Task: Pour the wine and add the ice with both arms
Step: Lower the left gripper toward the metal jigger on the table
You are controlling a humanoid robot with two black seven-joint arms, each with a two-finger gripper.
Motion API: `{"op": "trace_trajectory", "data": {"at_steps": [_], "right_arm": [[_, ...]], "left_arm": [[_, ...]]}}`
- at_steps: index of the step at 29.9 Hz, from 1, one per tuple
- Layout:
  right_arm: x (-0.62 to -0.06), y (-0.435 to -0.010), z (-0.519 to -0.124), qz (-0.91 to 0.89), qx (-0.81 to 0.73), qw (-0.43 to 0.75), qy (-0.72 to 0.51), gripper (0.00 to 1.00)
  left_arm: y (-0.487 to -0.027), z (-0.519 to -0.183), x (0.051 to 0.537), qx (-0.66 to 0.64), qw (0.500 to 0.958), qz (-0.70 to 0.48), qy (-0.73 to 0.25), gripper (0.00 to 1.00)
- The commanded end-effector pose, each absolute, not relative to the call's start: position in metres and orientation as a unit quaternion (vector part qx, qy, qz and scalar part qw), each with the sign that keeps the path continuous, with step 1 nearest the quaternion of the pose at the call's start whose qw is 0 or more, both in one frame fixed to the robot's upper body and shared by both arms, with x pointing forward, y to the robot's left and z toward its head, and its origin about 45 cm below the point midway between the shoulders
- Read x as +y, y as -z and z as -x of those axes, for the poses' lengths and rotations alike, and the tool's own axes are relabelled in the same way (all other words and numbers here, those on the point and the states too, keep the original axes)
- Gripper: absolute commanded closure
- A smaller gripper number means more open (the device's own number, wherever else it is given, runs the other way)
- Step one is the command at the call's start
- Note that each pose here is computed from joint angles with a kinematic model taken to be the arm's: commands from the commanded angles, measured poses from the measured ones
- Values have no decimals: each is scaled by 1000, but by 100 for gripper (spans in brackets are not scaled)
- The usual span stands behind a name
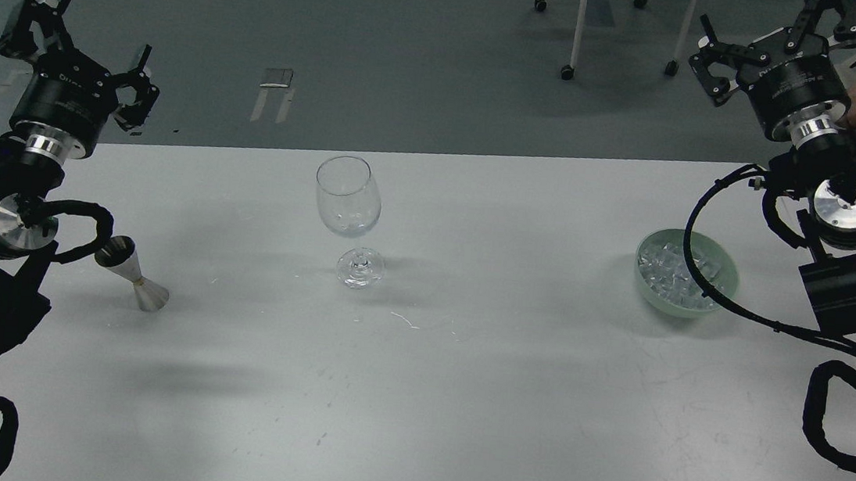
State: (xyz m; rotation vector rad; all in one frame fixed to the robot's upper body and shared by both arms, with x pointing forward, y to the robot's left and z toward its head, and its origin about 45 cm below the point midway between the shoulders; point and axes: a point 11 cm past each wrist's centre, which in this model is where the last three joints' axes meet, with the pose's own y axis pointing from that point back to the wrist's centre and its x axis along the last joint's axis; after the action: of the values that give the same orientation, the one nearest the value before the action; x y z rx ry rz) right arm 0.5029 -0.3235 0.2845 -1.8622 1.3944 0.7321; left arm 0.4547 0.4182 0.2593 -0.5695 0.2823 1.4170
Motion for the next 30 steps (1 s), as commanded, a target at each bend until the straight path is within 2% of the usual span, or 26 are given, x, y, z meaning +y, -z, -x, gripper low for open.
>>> {"op": "trace_trajectory", "data": {"at_steps": [1,23,30], "right_arm": [[-323,-287,-504,718,536,345,-280,0],[-331,-296,-505,724,539,338,-268,0],[-346,-307,-505,723,547,338,-252,0]], "left_arm": [[-260,-456,417,126,716,255,-638,2],[-272,-458,428,114,711,256,-644,2],[-273,-454,442,129,685,293,-654,2]]}}
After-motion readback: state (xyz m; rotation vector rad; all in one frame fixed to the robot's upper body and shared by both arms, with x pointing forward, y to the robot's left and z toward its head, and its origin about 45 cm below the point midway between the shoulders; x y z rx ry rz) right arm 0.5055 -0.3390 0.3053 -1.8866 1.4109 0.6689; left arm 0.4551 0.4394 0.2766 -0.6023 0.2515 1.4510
